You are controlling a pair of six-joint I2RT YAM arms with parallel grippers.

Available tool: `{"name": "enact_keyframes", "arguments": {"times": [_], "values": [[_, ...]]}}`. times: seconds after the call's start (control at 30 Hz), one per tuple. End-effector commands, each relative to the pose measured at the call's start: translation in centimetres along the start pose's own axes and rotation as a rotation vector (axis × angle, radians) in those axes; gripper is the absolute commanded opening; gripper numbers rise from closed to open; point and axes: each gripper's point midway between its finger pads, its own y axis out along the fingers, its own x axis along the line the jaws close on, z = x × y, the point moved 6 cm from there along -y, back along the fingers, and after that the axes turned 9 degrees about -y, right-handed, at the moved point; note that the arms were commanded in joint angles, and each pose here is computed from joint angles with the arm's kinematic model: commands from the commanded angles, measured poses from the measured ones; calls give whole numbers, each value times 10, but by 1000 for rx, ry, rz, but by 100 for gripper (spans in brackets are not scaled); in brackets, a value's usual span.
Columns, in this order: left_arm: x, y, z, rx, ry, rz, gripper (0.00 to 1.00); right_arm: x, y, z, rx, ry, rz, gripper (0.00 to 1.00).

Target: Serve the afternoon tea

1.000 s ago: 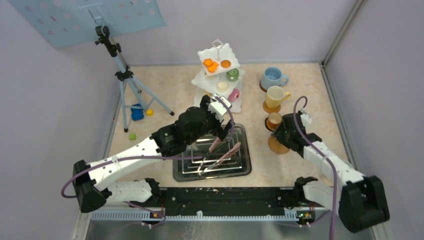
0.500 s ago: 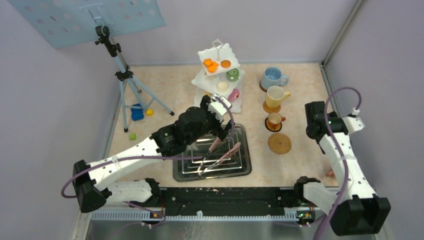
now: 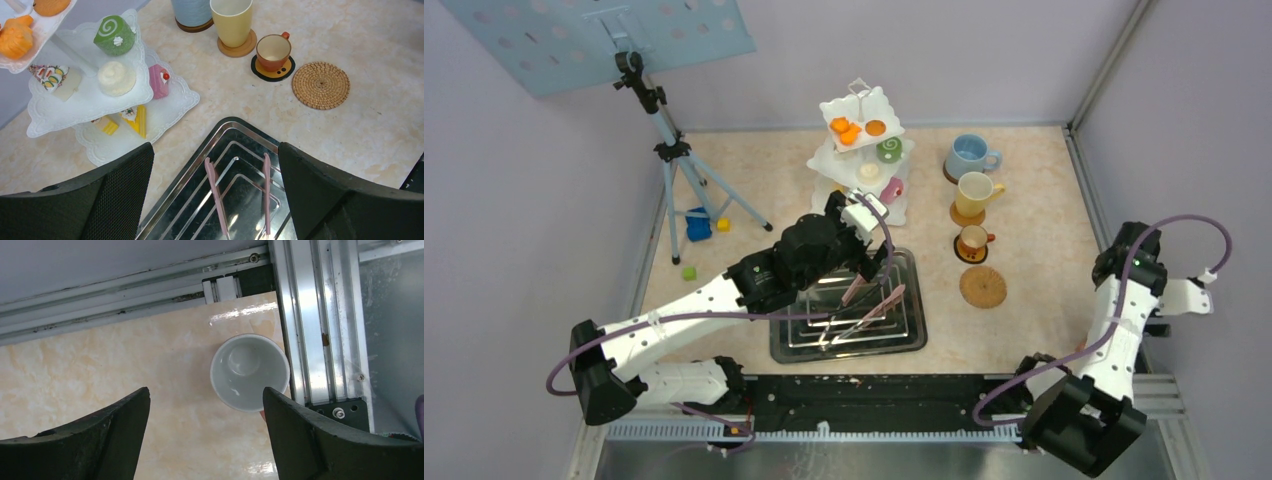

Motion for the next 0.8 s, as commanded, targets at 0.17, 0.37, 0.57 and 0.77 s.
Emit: {"name": "enact_keyframes", "arguments": {"times": [0.17,0.37,0.57,0.77], "values": [[-1,-2,-11,-55,-3,-2,99,14,46,10,149,84,-42,80],[1,-2,-11,-55,2,-17,99,22,69,16,125,96,-54,73],[0,-1,-10,-54,2,-15,99,27,73,25,145,79,-114,41],[-1,0,-9,-49,-2,-6,99,35,48,10,21,19,-351,2]]}}
